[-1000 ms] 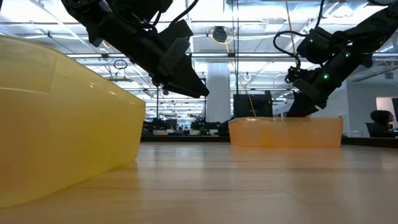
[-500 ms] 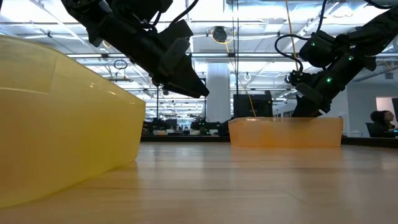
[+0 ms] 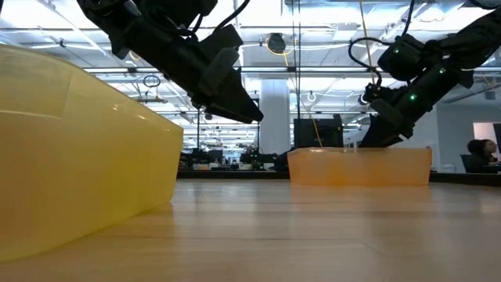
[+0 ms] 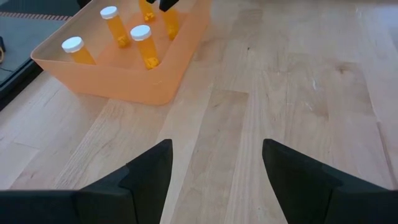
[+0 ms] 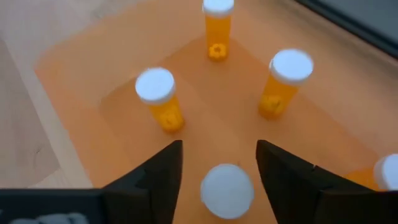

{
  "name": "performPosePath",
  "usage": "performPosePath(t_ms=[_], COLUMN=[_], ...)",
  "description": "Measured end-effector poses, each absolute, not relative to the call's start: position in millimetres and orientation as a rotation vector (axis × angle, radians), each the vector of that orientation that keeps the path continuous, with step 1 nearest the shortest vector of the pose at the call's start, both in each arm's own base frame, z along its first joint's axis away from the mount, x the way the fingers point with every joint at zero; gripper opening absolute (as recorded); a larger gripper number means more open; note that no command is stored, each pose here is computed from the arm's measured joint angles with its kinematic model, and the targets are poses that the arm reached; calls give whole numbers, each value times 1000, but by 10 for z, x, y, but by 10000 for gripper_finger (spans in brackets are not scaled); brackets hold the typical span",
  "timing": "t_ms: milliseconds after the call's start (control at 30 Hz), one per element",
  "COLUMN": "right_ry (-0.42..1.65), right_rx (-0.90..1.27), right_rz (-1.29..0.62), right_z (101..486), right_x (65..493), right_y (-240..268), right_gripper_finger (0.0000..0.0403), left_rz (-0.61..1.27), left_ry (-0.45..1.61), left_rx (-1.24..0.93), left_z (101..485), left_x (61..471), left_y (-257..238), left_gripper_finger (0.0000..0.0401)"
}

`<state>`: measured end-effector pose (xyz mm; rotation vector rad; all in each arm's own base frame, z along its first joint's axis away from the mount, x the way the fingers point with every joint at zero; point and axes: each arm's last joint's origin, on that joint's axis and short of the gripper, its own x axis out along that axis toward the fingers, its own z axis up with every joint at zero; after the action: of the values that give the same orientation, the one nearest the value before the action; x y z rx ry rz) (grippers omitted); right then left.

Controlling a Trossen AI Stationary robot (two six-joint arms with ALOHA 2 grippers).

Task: Pick and place medicine bottles into bin by pill shape (circle, oval)
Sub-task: Return to Home Position

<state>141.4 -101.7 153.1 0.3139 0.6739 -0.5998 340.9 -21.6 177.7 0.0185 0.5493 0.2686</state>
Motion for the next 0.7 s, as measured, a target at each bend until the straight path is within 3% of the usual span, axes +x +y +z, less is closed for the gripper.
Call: performPosePath(t_ms=[333, 700], right_ry=[556, 463], right_rx=[279, 142], right_rz=[-455, -309], right_z=[1774, 1966], right_x=[1280, 1160], right_y=[-863, -583], right_gripper_finger=[200, 150], left_rz=[310, 398], left_ry=[489, 463], left_rx=[65, 119], left_z=[1988, 2301], left_x=[3350, 3166], left_y=[-175, -70], left_gripper_finger=[250, 250])
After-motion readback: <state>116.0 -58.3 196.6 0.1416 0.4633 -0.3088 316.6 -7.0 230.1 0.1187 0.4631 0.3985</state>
